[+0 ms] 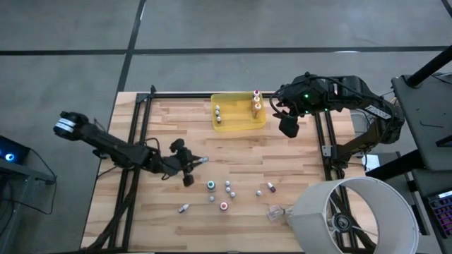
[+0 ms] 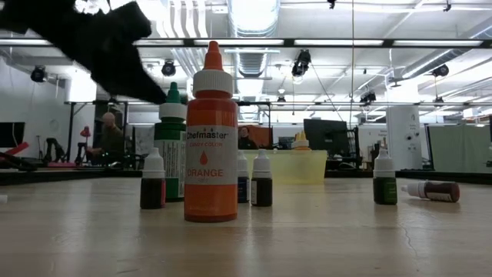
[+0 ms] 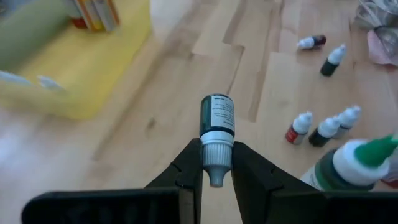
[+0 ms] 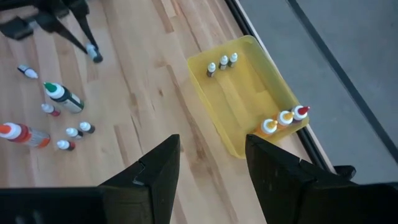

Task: Pick & Place food coloring
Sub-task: Put the left small green food coloring bottle into the yellow bin

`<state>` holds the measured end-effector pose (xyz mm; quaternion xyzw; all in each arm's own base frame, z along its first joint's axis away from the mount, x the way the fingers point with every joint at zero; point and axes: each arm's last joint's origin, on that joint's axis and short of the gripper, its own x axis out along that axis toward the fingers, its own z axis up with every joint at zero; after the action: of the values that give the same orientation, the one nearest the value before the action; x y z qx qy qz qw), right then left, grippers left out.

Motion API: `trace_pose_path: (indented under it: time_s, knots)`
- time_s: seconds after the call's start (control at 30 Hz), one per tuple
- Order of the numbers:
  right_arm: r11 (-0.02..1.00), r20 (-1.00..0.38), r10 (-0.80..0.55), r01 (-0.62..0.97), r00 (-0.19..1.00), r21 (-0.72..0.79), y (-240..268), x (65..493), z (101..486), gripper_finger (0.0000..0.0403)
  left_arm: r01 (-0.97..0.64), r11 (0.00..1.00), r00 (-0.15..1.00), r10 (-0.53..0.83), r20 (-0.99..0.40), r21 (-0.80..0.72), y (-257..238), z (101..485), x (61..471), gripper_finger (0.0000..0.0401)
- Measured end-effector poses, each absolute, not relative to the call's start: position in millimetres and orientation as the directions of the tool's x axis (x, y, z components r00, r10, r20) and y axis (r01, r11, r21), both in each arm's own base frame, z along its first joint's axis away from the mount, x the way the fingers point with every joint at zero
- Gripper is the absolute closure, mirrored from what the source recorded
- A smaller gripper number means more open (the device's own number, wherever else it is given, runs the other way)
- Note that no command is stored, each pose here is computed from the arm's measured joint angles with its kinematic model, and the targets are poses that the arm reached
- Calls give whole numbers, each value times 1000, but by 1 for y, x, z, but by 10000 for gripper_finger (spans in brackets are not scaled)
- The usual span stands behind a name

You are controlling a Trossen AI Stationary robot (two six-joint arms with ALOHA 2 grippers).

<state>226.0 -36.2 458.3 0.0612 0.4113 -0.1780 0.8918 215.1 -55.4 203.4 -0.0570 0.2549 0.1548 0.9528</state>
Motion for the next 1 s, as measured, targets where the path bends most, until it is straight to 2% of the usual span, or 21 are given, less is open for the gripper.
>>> trace_pose_path:
  time_s: [0.27, 0.43, 0.63, 0.8, 1.0]
  knots:
    - [937, -753, -267, 344, 601, -59, -36, 224, 459, 229, -409, 912, 734, 355, -579, 42, -32, 265, 224, 357]
    - [937, -753, -267, 343, 601, -58, -36, 224, 459, 229, -453, 891, 731, 361, -579, -17, -10, 291, 229, 357]
    - [937, -753, -267, 344, 601, -57, -36, 224, 459, 229, -501, 861, 724, 365, -585, -83, 17, 303, 231, 357]
    - [945, -745, -268, 317, 611, -80, -36, 225, 460, 229, -504, 846, 757, 336, -560, -174, 35, 313, 232, 357]
    - [966, -694, -243, 235, 678, -108, -36, 231, 465, 229, -432, 854, 847, 274, -456, -289, 46, 331, 237, 357]
